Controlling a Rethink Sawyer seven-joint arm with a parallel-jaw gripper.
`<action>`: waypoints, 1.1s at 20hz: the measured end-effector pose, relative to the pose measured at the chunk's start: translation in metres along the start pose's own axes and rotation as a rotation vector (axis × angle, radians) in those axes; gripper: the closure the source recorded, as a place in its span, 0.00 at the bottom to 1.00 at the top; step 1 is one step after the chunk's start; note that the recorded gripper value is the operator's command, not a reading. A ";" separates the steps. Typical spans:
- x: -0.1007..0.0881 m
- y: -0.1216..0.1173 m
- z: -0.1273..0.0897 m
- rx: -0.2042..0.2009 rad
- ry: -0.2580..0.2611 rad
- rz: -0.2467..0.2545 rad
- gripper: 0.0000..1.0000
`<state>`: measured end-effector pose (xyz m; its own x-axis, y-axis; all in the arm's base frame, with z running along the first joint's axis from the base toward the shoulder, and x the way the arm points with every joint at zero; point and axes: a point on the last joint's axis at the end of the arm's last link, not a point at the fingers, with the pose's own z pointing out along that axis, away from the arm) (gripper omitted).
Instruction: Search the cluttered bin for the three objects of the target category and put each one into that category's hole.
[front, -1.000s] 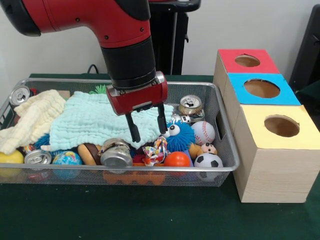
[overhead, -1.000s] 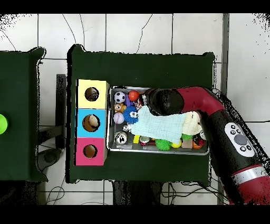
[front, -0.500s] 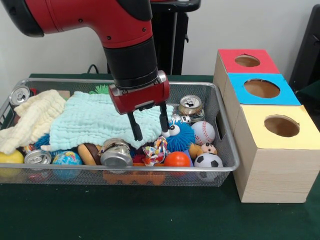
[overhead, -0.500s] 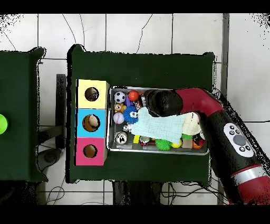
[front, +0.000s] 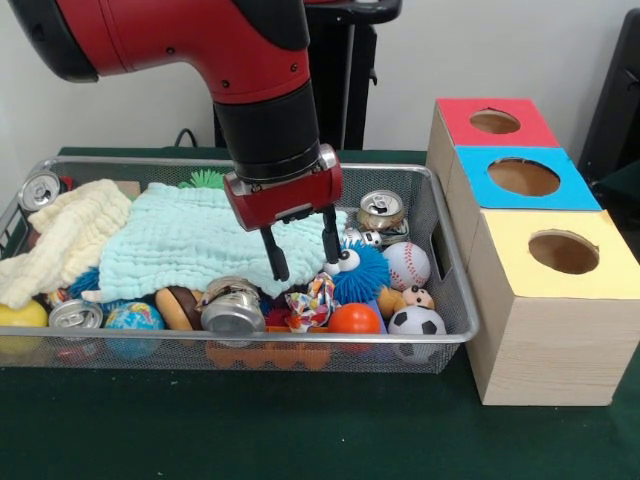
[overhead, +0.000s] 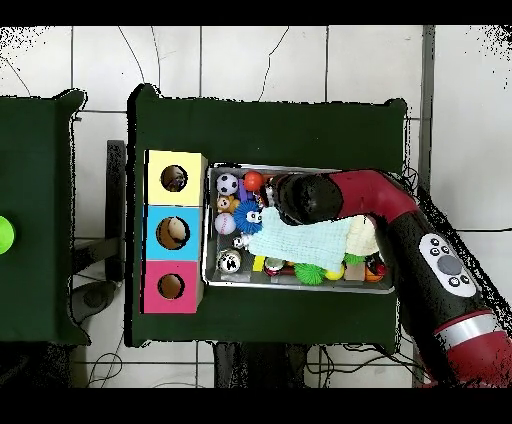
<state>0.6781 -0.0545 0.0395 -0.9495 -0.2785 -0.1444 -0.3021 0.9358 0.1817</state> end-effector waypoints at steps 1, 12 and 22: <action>0.002 0.001 0.003 -0.002 0.005 0.000 0.00; 0.022 0.007 0.033 -0.029 0.050 0.012 0.00; 0.027 0.006 0.050 0.005 0.004 0.001 0.00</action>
<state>0.6548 -0.0455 -0.0117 -0.9501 -0.2787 -0.1399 -0.3009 0.9370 0.1772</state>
